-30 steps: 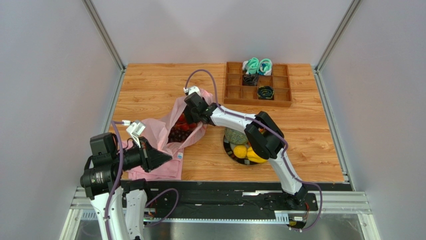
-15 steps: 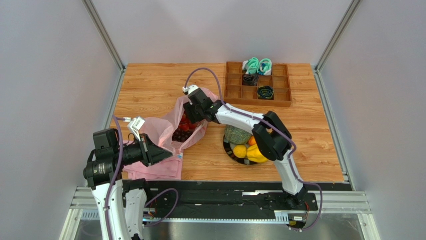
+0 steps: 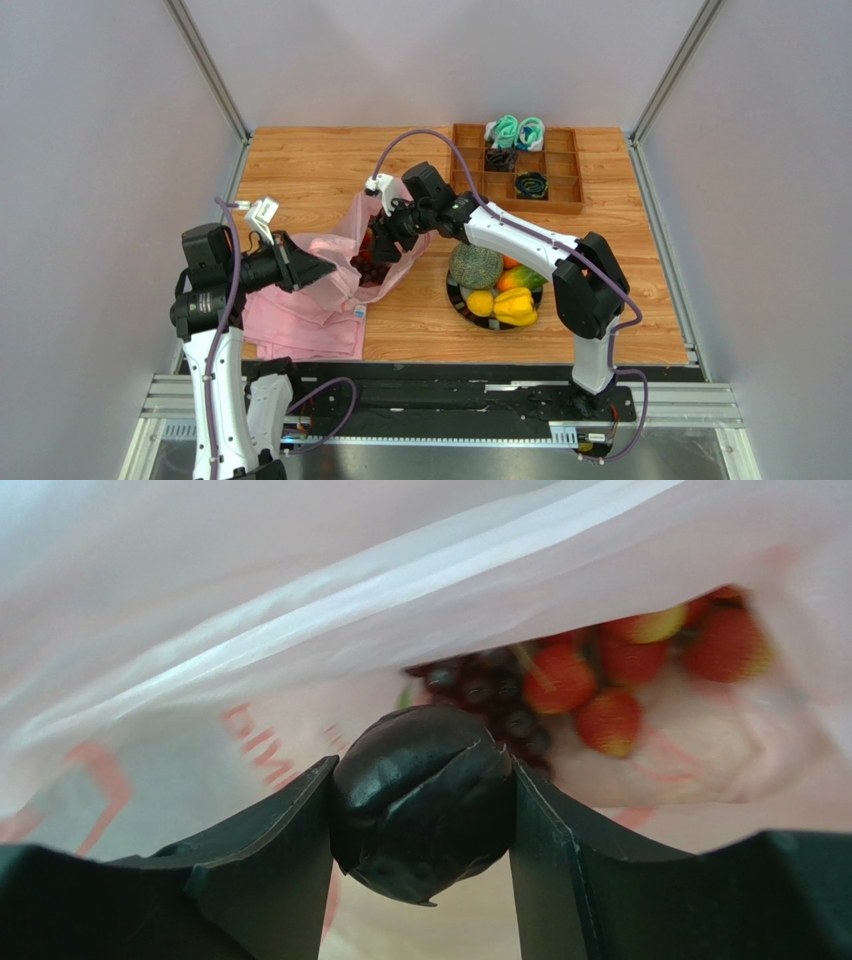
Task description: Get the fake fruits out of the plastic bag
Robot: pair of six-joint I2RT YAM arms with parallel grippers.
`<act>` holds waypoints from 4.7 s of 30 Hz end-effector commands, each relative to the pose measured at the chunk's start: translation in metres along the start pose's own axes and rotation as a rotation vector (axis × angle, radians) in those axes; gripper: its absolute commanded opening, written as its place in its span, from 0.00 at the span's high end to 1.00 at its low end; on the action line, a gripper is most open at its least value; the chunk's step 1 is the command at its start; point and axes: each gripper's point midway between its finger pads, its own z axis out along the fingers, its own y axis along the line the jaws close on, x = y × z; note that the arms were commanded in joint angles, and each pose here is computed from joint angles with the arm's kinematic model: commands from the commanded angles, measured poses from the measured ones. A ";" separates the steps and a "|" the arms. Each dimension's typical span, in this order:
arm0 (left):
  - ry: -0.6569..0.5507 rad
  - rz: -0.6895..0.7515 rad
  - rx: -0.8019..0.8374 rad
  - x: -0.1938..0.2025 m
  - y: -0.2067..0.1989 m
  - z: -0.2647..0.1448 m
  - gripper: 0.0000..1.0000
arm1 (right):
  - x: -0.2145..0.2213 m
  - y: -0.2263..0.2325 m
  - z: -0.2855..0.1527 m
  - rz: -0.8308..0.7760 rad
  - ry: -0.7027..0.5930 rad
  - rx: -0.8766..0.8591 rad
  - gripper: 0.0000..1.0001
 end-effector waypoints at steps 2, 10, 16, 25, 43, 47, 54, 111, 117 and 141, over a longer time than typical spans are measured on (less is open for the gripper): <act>-0.076 0.039 -0.041 -0.043 0.009 0.006 1.00 | -0.045 0.069 -0.058 -0.222 -0.094 -0.282 0.53; -0.097 0.043 -0.077 -0.050 0.016 0.007 1.00 | -0.066 0.091 -0.163 -0.330 -0.181 -0.258 0.53; -0.094 0.051 -0.083 -0.047 0.012 0.003 1.00 | -0.012 -0.022 -0.243 -0.249 -0.139 0.095 0.53; -0.076 0.062 -0.118 -0.038 0.016 0.001 1.00 | 0.142 -0.086 -0.270 -0.247 0.224 0.275 0.57; -0.057 0.044 -0.134 -0.026 0.025 0.002 1.00 | 0.245 -0.058 -0.275 -0.144 0.422 0.220 0.59; -0.058 0.045 -0.139 -0.028 0.025 0.002 1.00 | 0.247 -0.059 -0.266 -0.116 0.400 0.194 0.59; -0.045 0.042 -0.143 -0.024 0.027 0.002 1.00 | 0.253 -0.062 -0.250 -0.029 0.380 0.163 0.61; 0.041 0.114 -0.313 0.005 0.007 -0.038 1.00 | -0.057 0.060 -0.100 -0.309 -0.127 -0.005 0.50; 0.037 0.116 -0.453 0.008 0.014 -0.056 1.00 | -0.039 0.033 -0.018 -0.196 -0.060 0.030 0.53; 0.138 0.043 -0.354 0.049 0.023 -0.042 1.00 | 0.016 -0.051 0.129 -0.112 0.067 0.294 0.20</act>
